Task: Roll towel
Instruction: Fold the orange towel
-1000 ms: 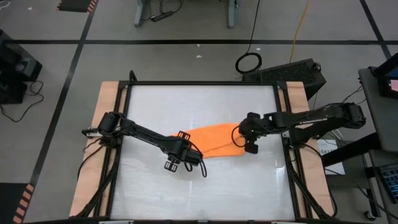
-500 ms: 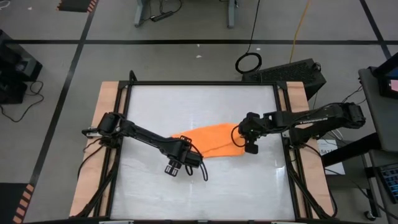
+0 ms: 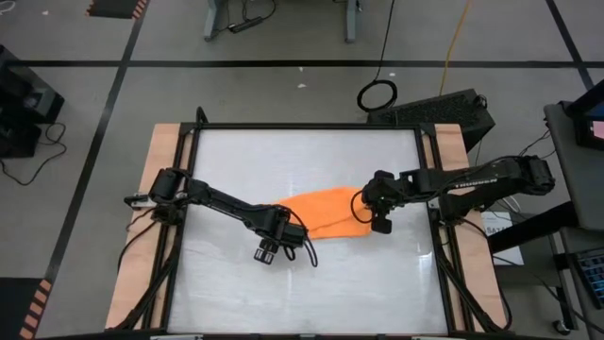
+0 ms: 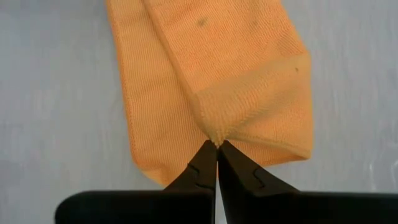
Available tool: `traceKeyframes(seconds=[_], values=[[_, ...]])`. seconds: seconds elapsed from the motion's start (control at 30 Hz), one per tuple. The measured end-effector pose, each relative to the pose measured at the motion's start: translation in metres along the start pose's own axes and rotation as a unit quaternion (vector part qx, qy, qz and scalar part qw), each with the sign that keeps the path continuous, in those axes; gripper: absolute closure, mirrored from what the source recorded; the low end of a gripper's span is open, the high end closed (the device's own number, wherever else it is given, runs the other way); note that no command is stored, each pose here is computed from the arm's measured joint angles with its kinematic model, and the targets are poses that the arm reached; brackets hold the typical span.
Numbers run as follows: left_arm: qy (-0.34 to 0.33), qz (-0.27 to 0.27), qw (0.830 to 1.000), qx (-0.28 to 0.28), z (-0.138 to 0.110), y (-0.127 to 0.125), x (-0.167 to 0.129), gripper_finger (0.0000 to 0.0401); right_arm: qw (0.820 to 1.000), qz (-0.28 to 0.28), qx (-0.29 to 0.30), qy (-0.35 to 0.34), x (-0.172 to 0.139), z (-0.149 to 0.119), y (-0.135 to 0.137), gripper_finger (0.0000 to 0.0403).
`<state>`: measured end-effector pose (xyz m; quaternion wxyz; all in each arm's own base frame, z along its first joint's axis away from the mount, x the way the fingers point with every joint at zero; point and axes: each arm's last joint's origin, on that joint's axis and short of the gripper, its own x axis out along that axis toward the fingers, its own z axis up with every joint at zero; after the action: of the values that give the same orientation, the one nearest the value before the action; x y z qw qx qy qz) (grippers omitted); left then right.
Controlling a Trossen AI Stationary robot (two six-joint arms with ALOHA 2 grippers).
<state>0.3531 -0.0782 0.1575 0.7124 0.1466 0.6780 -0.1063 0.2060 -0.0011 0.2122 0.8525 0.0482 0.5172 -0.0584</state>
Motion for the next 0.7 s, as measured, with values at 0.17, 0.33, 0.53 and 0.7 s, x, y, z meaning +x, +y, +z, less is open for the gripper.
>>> traceKeyframes(seconds=[0.17,0.33,0.53,0.7], values=[[-0.007,0.000,1.000,0.002,0.0014,0.0001,0.0000,0.0263,1.000,0.000,0.000,0.000,-0.0001,0.0001,0.0000,0.0402],[-0.007,0.000,1.000,0.012,0.0013,0.0002,0.0000,0.0328,1.000,0.000,0.003,0.000,-0.0001,0.0001,0.0000,0.0402],[-0.009,0.001,1.000,0.014,0.0017,0.0002,0.0001,0.0395,1.000,0.000,0.006,0.000,-0.0001,0.0001,0.0000,0.0402],[-0.023,0.002,1.000,-0.019,0.0044,0.0006,0.0000,0.0359,1.000,0.000,0.006,0.001,-0.0001,-0.0001,0.0000,0.0402]])
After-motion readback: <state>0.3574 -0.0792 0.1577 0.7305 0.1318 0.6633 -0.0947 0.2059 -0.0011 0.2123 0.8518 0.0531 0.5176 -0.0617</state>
